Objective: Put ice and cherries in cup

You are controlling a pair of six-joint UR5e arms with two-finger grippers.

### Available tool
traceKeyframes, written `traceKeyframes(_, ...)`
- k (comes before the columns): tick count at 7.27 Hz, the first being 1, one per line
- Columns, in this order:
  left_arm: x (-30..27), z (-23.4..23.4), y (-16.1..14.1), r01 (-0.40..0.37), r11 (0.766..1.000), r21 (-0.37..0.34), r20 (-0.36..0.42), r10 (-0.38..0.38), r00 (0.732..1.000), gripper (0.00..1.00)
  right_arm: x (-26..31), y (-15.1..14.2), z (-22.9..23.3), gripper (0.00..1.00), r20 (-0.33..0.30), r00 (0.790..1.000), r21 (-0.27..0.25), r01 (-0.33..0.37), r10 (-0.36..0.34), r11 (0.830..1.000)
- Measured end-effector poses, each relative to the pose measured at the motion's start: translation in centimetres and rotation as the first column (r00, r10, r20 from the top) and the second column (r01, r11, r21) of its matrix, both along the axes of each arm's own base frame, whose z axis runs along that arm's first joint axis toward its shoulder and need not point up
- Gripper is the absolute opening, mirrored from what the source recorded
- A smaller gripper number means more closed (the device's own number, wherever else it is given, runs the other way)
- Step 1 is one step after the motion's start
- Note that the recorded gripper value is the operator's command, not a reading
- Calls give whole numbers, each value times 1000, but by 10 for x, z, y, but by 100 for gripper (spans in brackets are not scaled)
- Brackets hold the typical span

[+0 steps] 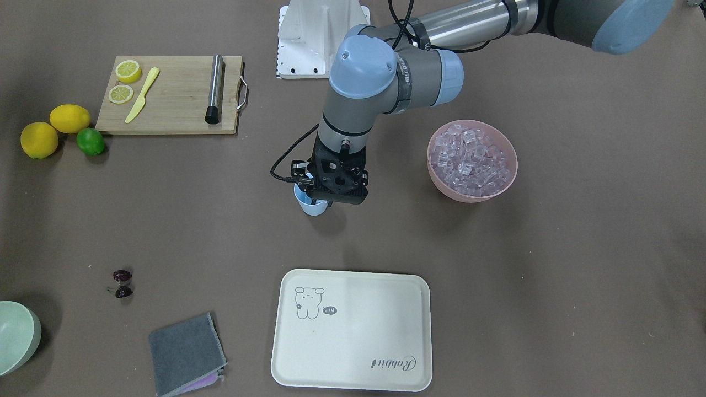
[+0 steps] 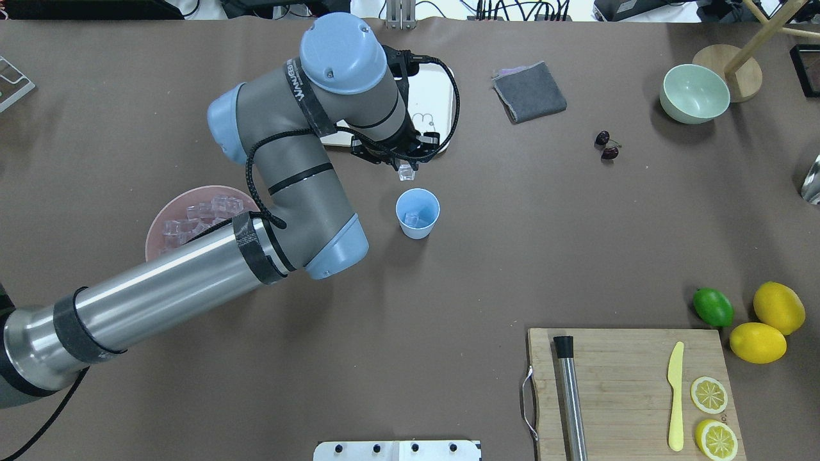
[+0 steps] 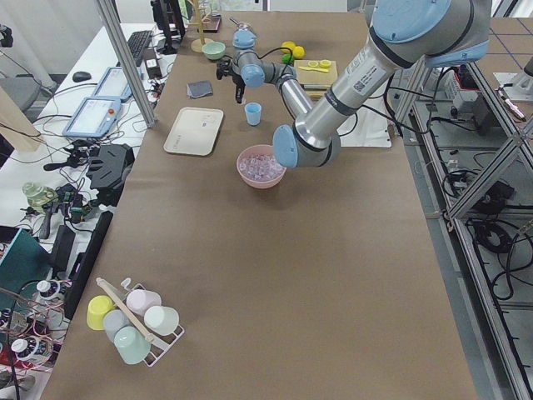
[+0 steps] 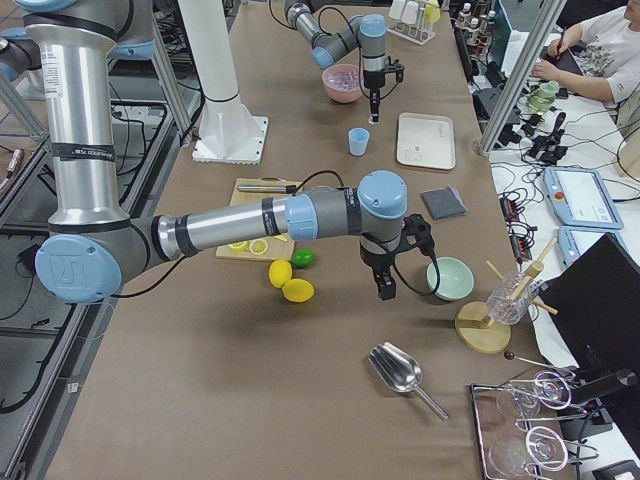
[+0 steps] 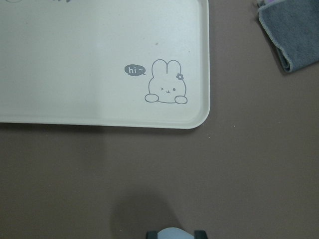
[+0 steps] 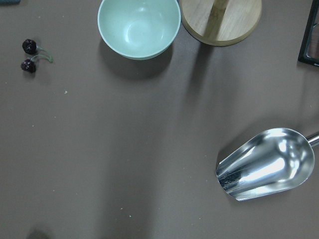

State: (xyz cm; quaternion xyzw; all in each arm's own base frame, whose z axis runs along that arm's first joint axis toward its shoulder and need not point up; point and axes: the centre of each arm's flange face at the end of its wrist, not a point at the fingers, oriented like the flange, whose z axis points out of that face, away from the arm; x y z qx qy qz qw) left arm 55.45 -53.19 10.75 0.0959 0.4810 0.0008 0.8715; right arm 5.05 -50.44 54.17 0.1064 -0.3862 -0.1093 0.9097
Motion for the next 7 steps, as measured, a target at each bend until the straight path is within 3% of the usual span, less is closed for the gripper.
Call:
traceKeyframes(4, 16, -1, 14, 6, 1000, 13, 2, -6, 1000, 0, 0, -7, -8, 99, 3, 1000, 4, -11, 11, 1000)
traceKeyframes(5, 16, -1, 15, 6, 1000, 13, 2, -6, 1000, 17, 0, -8, -8, 99, 3, 1000, 2, -13, 13, 1000)
traceKeyframes(6, 16, -1, 15, 5, 1000, 13, 2, -5, 1000, 21, 0, -8, -9, 99, 4, 1000, 2, -13, 13, 1000)
traceKeyframes(7, 17, 0, 17, 2, 1000, 13, 3, -2, 1000, 41, -2, -8, -9, 99, 4, 1000, 3, -11, 11, 1000)
